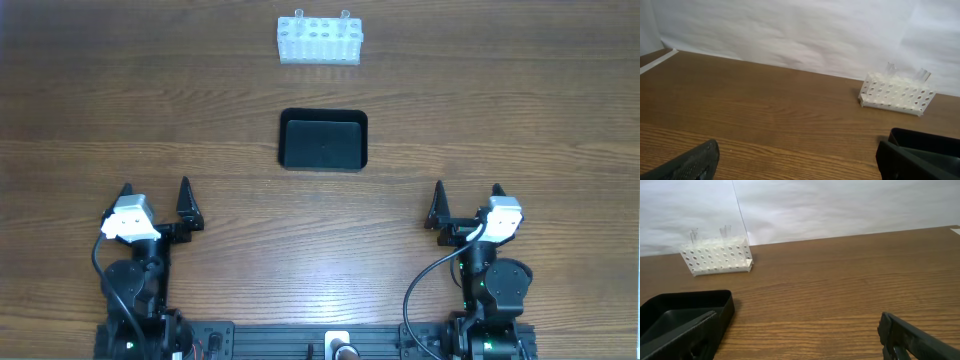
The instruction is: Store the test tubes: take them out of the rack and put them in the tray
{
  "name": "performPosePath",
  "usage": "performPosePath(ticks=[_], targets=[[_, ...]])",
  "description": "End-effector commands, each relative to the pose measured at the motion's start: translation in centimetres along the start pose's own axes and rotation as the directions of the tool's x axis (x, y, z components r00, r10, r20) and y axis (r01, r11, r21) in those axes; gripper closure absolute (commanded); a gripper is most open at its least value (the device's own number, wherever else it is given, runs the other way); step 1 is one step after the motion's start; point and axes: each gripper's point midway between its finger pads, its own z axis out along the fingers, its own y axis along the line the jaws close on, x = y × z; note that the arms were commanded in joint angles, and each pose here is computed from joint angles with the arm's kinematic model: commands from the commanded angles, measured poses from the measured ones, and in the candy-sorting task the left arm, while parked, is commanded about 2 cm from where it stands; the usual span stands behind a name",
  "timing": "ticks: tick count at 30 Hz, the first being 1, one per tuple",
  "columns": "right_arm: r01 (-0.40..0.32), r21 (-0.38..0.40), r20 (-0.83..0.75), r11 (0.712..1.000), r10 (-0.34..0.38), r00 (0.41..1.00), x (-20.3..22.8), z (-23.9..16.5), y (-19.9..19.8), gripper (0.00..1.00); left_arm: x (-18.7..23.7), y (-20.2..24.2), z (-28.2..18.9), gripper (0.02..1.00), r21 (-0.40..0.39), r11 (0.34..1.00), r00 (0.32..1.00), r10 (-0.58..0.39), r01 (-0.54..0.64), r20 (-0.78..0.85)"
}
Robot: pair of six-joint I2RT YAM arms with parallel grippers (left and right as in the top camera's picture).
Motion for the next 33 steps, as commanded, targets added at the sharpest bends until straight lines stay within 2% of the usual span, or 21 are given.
performPosePath(ticks=[1,21,28,33], targets=[[-0.01,0.015,0.003,1.0,0.01,1.0,0.1,0.0,-0.3,0.007,0.1,-0.3,0.0,0.02,0.017,1.0,1.0,0.019,-0.019,-0.001],[-0.01,0.015,0.003,1.0,0.01,1.0,0.1,0.0,-0.3,0.009,-0.1,-0.2,0.0,0.02,0.007,1.0,1.0,0.018,-0.018,-0.012],[-0.01,0.015,0.003,1.0,0.01,1.0,0.1,0.0,-0.3,0.009,-5.5,-1.4,-0.1,0.02,0.03,0.999,1.0,0.011,-0.011,0.002],[-0.01,0.015,0.003,1.0,0.01,1.0,0.1,0.0,-0.3,0.009,-10.1,-3.7,1.0,0.02,0.115,0.993,0.999,0.012,-0.007,-0.04]])
